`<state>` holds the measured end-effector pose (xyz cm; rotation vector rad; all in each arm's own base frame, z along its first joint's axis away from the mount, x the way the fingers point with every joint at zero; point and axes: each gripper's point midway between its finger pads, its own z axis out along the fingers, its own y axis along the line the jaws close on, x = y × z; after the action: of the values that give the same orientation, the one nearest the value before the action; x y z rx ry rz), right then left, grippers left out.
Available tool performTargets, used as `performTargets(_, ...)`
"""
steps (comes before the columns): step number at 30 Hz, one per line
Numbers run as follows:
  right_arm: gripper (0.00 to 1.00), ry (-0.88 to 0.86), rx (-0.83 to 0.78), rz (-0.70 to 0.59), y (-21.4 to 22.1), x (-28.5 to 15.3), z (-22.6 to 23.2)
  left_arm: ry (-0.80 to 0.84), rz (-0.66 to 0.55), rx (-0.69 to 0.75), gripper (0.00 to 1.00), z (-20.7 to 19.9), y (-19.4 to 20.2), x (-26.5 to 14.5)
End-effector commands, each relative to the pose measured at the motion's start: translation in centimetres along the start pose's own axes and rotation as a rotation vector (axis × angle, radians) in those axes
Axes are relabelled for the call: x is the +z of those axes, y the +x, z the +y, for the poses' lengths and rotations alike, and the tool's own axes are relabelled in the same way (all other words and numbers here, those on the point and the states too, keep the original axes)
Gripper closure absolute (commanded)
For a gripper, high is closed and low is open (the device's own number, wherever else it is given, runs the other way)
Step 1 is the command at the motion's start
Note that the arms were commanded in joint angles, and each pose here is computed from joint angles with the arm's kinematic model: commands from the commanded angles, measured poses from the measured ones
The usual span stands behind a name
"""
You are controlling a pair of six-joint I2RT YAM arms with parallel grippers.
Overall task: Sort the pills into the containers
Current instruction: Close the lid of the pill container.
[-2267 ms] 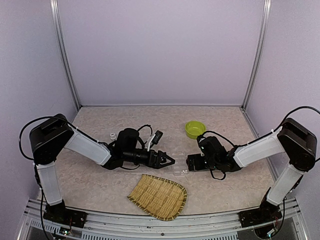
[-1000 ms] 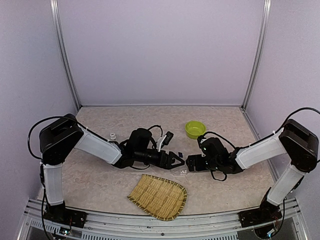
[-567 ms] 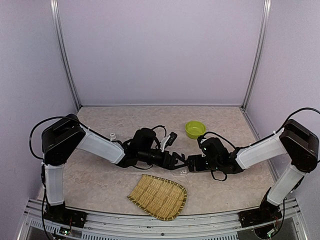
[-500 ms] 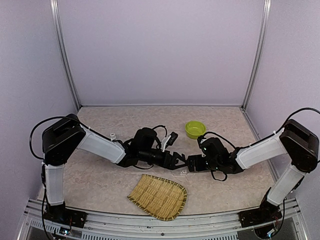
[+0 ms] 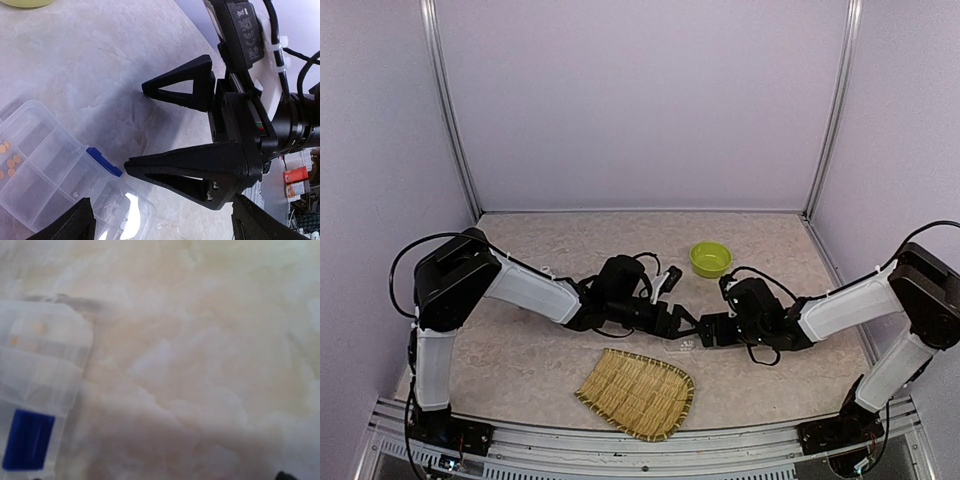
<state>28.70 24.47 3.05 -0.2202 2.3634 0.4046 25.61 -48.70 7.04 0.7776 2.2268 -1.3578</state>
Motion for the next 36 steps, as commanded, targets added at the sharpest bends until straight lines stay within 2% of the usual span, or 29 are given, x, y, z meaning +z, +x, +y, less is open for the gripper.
performTargets(1,0.00,0.030,-0.003,0.032,1.2,-0.7,-0.9,-0.056,0.044,-0.025,0.08,1.6,1.3,1.1)
performTargets(19,0.00,-0.001,0.020,0.055,2.4,-0.5,-0.8,-0.085,0.061,-0.025,0.08,2.0,1.2,1.3)
performTargets(36,0.00,-0.039,-0.005,0.079,3.5,0.0,0.8,-0.111,-0.040,0.031,0.02,-0.7,-2.7,-2.1)
